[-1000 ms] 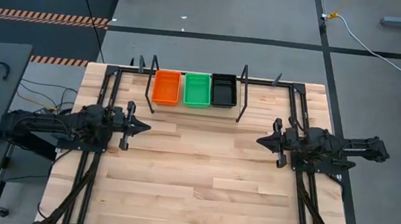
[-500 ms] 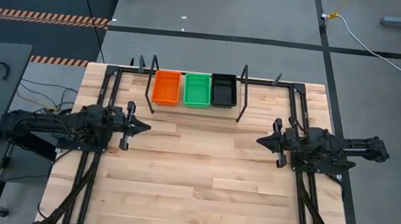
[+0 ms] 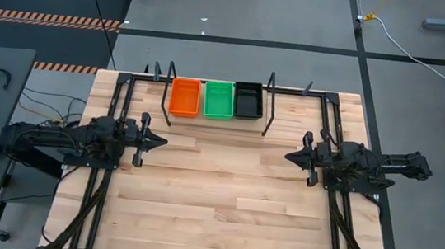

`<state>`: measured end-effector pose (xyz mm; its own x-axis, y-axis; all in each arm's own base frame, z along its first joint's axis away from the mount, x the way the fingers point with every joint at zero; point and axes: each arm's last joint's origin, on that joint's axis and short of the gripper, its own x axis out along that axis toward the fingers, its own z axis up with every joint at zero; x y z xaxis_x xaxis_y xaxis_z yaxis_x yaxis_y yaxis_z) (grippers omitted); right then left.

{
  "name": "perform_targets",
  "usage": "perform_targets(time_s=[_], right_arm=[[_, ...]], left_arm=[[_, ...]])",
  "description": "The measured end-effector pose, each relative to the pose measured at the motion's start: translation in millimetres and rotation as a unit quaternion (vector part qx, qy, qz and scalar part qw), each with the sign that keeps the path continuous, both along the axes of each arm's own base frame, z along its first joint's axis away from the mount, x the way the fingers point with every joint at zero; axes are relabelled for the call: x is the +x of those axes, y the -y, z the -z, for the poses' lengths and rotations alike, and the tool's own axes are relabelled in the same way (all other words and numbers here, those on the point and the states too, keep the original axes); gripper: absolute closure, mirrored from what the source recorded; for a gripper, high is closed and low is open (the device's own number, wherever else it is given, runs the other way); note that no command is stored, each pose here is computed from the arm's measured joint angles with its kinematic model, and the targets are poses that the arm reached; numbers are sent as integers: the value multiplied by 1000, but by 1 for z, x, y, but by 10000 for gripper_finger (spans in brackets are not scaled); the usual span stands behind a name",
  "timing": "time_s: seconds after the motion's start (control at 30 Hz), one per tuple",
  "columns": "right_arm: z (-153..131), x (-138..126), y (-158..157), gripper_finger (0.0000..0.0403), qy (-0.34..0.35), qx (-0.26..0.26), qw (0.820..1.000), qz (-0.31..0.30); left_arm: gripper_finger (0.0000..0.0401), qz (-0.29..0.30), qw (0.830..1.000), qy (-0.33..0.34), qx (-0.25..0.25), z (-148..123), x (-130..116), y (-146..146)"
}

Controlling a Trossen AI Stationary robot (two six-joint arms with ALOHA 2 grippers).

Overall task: Stack baskets on shelf by color
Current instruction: Return to Home Position

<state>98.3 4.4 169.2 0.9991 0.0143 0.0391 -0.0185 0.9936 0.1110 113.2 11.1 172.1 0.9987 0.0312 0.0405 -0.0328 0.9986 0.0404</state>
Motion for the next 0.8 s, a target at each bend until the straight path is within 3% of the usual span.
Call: perform_targets(time_s=[0.8], right_arm=[[0,0,0,393,0,0,1000,0]], left_arm=[[368,0,1000,0,0,0,0,0]])
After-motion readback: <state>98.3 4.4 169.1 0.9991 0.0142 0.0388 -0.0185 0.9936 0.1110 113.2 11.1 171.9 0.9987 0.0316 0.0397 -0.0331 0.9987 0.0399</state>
